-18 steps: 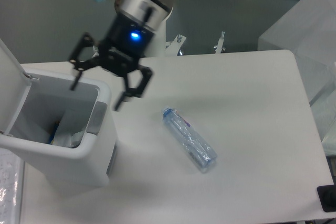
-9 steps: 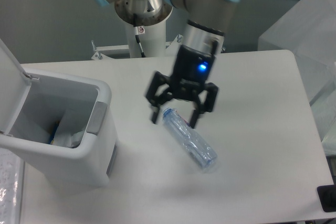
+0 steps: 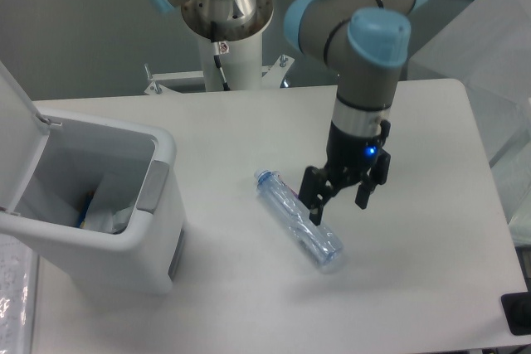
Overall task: Place the trash in the trash can
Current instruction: 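Move the gripper over to the clear plastic water bottle, then lower the gripper around the bottle's middle and close it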
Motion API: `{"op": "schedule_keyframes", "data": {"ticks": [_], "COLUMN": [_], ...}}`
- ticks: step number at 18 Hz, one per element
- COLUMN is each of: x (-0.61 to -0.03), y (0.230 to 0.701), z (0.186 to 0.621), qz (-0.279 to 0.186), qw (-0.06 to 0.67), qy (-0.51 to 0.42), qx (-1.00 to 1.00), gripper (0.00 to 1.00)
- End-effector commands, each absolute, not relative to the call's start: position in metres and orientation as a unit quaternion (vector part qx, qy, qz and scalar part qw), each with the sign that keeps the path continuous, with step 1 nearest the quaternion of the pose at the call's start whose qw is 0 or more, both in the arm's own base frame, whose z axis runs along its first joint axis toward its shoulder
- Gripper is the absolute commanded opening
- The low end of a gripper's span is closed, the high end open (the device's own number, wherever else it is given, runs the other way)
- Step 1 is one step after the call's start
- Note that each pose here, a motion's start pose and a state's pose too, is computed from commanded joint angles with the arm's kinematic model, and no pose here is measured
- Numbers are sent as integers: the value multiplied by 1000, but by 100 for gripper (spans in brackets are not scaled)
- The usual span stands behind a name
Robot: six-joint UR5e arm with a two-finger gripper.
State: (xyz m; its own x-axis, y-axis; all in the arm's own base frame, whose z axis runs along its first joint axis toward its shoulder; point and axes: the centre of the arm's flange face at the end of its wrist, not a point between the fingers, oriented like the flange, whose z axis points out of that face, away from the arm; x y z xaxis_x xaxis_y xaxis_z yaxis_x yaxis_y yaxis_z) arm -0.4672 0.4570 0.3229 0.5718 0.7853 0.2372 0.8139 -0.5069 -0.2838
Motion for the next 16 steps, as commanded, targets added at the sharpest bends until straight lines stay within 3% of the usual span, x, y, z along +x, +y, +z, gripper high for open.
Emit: {"op": "schedule_keyframes", "data": {"ticks": [9, 16], "x": [-478, -476], "y": [484, 494], "z": [256, 236], "qz": [-23, -18], "qw": [128, 109], "qy": [-456, -471], "qx": [-880, -875], "gripper": [100, 100]}}
